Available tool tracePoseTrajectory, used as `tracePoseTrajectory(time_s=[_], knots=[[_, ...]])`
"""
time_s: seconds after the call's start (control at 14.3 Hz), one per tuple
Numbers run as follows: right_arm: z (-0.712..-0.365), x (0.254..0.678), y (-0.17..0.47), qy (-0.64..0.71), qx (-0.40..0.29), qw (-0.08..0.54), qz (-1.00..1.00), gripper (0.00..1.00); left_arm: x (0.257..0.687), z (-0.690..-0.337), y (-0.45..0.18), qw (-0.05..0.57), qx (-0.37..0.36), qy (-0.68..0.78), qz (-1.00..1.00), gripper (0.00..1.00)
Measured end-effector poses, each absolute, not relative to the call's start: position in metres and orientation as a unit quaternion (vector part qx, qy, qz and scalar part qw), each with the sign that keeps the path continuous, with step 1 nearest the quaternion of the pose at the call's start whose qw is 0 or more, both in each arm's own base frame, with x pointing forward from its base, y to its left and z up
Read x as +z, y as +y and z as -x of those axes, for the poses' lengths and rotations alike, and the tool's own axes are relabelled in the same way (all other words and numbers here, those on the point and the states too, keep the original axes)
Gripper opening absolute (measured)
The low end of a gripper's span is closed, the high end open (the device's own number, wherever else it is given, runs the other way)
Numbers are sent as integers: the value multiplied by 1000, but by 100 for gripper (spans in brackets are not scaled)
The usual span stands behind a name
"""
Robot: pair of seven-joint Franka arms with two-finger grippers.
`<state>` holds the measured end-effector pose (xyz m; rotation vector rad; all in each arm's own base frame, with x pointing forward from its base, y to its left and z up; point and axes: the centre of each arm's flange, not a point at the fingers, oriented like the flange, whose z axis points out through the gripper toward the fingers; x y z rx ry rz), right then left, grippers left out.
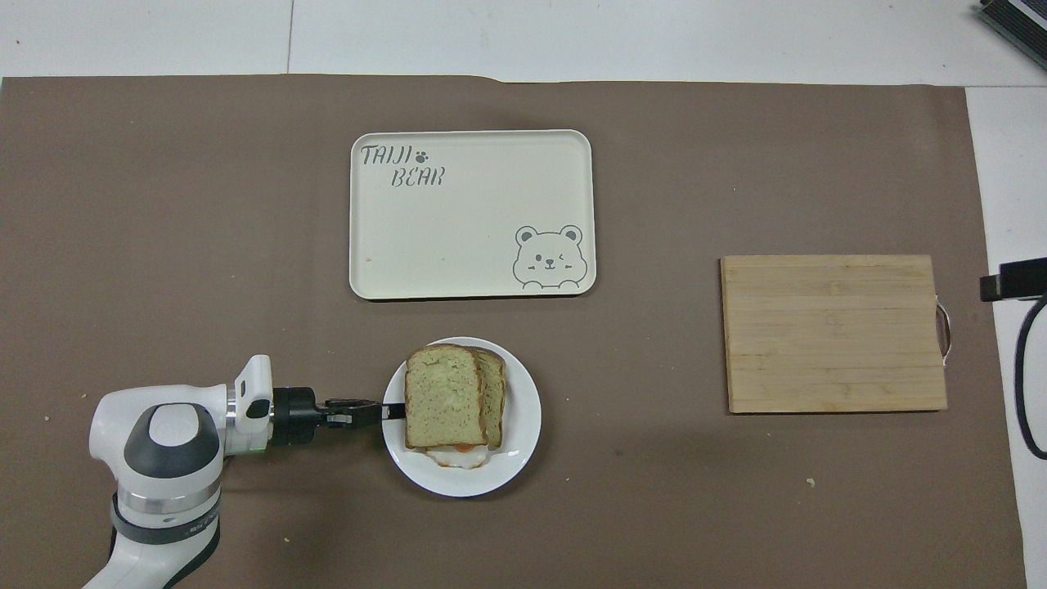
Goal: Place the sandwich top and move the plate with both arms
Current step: 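Grip the plate rim with the left gripper and slide it onto the tray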
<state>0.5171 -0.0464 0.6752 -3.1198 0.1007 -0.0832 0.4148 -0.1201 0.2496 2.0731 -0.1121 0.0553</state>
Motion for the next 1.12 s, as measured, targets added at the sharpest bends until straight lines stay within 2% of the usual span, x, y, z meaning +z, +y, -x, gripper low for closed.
tracePoseTrajectory(time_s=[0.28,0.49,0.77,1.12], knots=[[-524,664,-44,28,-16,-4,999,100,319,-493,-136,519,47,-5,-853,5],[-526,661,-38,22,-13,-6,1000,100,340,-554,-147,488,38,13,-872,5],[-526,661,-37,21,-12,-7,1000,100,329,-623,-173,473,53,25,-879,5],[-525,660,-39,22,-11,-14,1000,100,300,-661,-188,442,96,43,-891,5]])
